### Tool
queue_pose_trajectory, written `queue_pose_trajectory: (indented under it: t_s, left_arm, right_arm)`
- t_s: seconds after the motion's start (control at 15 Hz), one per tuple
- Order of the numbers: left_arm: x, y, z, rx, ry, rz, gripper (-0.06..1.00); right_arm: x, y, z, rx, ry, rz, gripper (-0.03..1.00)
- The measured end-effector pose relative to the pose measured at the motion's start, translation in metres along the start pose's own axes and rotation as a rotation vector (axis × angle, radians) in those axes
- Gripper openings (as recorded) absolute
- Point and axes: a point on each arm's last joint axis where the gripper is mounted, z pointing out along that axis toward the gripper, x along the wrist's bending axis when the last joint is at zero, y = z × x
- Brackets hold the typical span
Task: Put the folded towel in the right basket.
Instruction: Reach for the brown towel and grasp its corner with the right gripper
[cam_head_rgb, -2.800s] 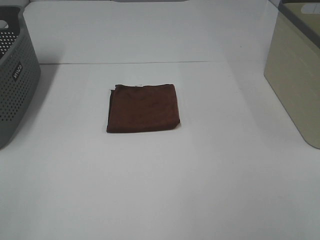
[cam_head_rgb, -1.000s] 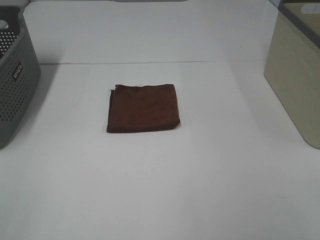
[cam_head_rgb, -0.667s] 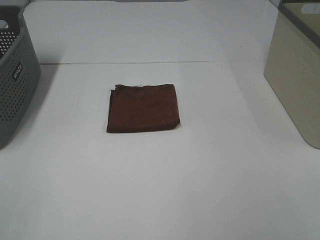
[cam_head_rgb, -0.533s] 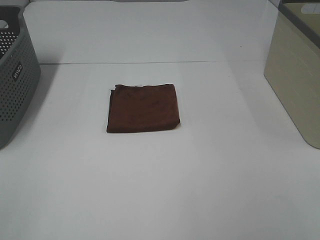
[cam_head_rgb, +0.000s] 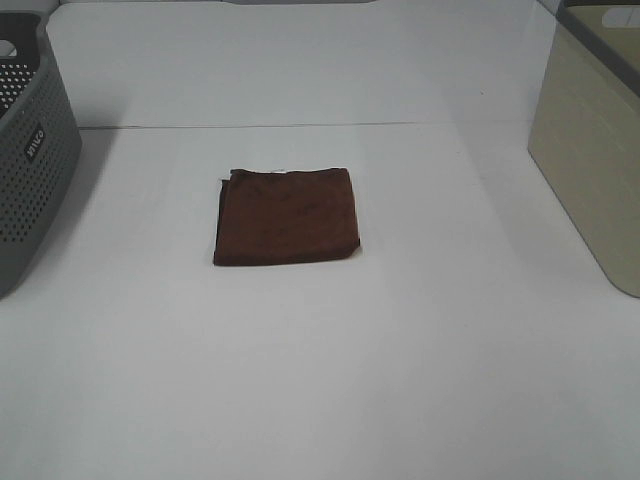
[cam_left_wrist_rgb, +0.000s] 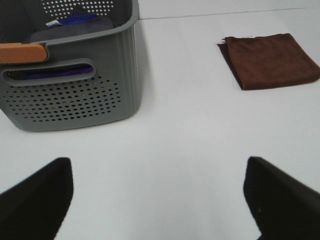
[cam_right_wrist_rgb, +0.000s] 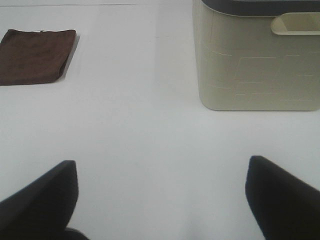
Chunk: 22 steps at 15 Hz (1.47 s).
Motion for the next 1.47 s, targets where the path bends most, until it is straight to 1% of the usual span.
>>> queue_pose_trajectory:
  t_s: [0.2,0.33,0.4,0.53,0.67,0.8,1.0,1.2,1.33,1.47]
  left_arm:
    - [0.000,0.000,0.000,0.000,0.000,0.000,0.88]
    - [0.000,0.000,0.000,0.000,0.000,0.000,0.88]
    - [0.000,0.000,0.000,0.000,0.000,0.000,0.88]
    - [0.000,0.000,0.000,0.000,0.000,0.000,0.88]
    - [0.000,0.000,0.000,0.000,0.000,0.000,0.88]
    - [0.000,0.000,0.000,0.000,0.000,0.000,0.88]
    - [0.000,0.000,0.000,0.000,0.000,0.000,0.88]
    - [0.000,0.000,0.000,0.000,0.000,0.000,0.88]
    - [0.000,0.000,0.000,0.000,0.000,0.000,0.88]
    - [0.000,0.000,0.000,0.000,0.000,0.000,0.88]
  right_arm:
    - [0.000,0.003,0.005,0.036,0.001,0.001,0.85]
    - [-0.001,0.026,0.017,0.082,0.003,0.006,0.85]
    - [-0.002,0.045,0.026,0.117,0.005,0.009,0.85]
    - [-0.004,0.073,0.041,0.188,0.010,0.014,0.85]
    - [-0.005,0.100,0.069,0.289,0.015,0.019,0.85]
    - [-0.007,0.129,0.094,0.344,0.021,0.025,0.85]
    - [-0.006,0.166,0.139,0.437,0.059,0.060,0.85]
    - [-0.003,0.184,0.189,0.580,0.113,0.106,0.85]
    - [0.000,0.190,0.211,0.610,0.145,0.118,0.85]
    - [0.021,0.196,0.240,0.632,0.203,0.068,0.85]
